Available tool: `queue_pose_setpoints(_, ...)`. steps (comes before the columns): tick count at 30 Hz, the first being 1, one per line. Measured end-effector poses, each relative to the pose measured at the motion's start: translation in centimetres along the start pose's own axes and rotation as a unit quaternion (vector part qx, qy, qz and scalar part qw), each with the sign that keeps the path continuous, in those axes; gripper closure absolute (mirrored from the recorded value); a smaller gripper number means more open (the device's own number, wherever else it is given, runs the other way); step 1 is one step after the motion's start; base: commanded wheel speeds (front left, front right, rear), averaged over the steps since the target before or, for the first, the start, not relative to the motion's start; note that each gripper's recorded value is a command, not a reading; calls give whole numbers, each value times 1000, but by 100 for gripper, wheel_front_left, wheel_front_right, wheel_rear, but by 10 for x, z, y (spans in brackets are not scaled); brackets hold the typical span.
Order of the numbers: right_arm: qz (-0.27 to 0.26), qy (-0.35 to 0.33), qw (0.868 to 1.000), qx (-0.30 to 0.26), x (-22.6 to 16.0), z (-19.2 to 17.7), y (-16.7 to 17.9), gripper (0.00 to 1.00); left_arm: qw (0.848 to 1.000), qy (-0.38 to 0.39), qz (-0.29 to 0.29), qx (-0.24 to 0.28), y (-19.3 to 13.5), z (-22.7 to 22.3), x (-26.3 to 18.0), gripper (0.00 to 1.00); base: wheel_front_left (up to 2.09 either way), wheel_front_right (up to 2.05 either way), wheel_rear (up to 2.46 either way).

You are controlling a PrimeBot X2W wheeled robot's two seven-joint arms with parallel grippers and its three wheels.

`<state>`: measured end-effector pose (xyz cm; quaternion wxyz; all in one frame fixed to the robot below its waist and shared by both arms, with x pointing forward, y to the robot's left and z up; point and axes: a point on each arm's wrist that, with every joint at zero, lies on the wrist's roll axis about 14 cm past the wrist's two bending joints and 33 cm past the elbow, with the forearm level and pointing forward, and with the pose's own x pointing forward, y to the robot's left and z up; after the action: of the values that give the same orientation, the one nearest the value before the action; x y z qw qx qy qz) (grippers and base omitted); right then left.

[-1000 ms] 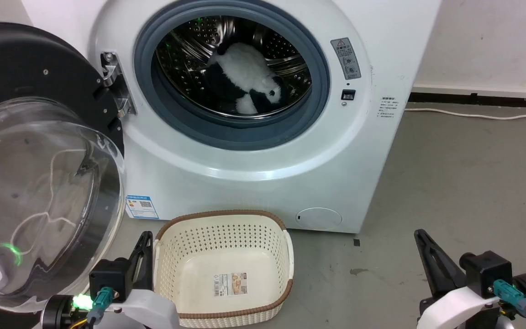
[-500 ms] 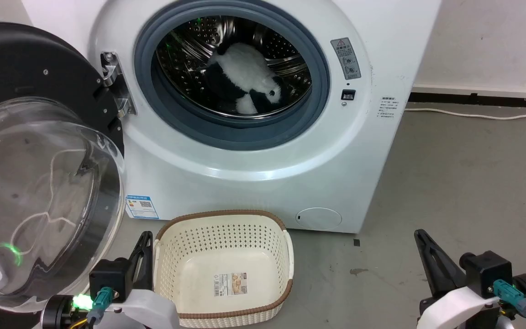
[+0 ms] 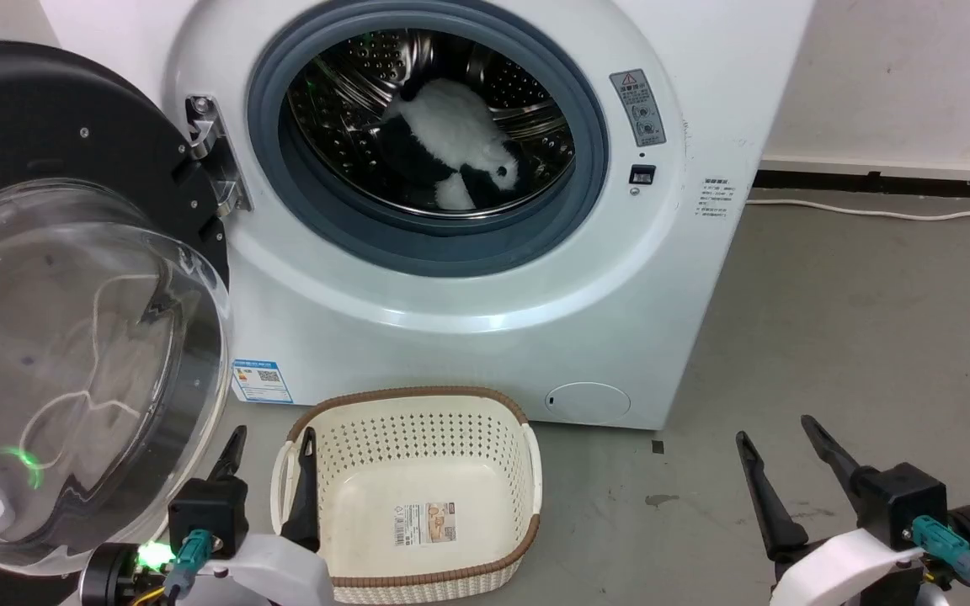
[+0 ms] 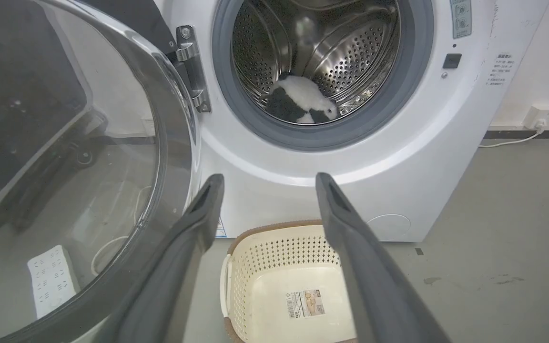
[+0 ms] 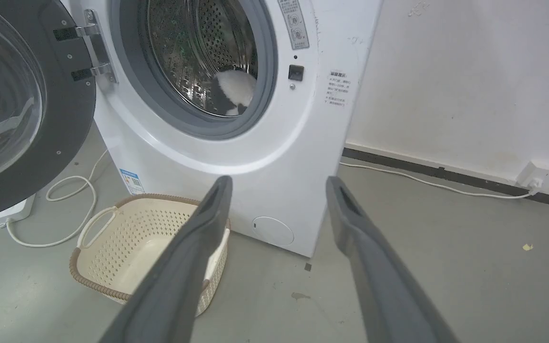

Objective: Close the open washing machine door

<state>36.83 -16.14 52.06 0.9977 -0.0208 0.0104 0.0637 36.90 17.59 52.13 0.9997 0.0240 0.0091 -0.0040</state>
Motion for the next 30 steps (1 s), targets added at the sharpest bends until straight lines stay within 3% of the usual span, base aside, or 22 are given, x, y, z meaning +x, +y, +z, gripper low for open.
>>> queue_pose_setpoints(15, 14, -16, 1000, 5, 5, 4, 8, 0, 1000, -18, 8, 0, 7, 6, -8, 0, 0, 0, 0)
queue_pose_setpoints(30, 76, -25, 997, 6, 18, 6, 49, 0, 998, -35, 47, 2, 32, 11, -28, 0, 0, 0, 0)
